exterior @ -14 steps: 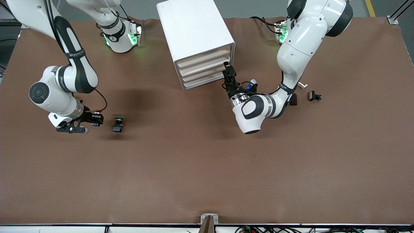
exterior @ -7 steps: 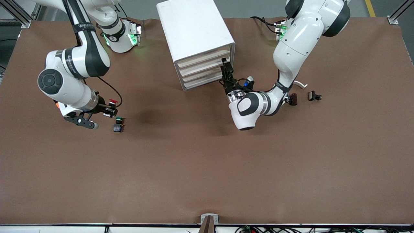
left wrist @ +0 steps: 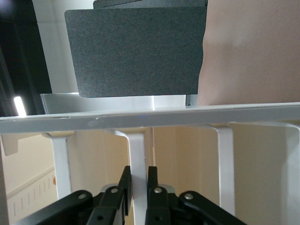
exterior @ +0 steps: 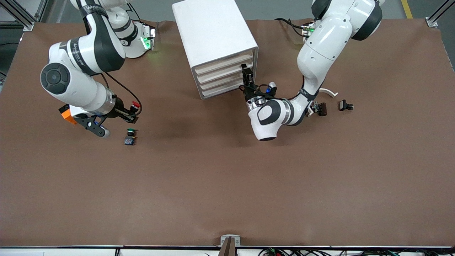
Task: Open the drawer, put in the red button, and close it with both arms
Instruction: 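Pull the drawer open with the left gripper while the right gripper lifts the button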
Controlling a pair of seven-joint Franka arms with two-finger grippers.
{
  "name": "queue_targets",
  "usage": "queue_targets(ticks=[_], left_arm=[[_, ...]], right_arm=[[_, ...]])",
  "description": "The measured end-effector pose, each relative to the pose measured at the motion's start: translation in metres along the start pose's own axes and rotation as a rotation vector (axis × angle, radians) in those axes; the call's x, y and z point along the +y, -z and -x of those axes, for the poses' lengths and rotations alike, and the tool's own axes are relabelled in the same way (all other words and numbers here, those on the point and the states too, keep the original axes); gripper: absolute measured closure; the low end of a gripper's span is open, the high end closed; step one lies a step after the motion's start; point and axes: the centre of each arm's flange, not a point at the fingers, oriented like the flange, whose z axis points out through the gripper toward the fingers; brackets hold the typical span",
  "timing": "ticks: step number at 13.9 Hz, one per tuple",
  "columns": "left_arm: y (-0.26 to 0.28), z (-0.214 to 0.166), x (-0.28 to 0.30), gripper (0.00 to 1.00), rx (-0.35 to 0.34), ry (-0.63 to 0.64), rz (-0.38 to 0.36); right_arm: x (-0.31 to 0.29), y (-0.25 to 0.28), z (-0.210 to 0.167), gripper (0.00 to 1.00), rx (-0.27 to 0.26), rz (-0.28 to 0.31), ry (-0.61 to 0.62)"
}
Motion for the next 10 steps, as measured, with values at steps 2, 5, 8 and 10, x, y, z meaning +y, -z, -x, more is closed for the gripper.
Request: queue_targets(ticks=[2, 5, 8, 10], left_arm=[[0.000, -0.001, 0.002, 0.83, -0.001, 0.002, -0.003], [0.002, -0.003, 0.004, 0.83, -0.005, 0.006, -0.002], [0.010, -0.008, 0.005, 0.83, -0.019, 0.013, 0.001], [0.022, -0.013, 0.005, 0.83, -0.040, 0.023, 0.010]], right_arm=[[-0.011, 0.005, 0.011, 0.59, 0.008, -0.007, -0.047], [-0.025, 0.008, 0.026, 0.59, 0.015, -0.011, -0.115], [-0.040, 0.013, 0.043, 0.59, 0.024, -0.022, -0.182], [-0.049, 0.020, 0.053, 0.59, 0.032, -0.036, -0.220]])
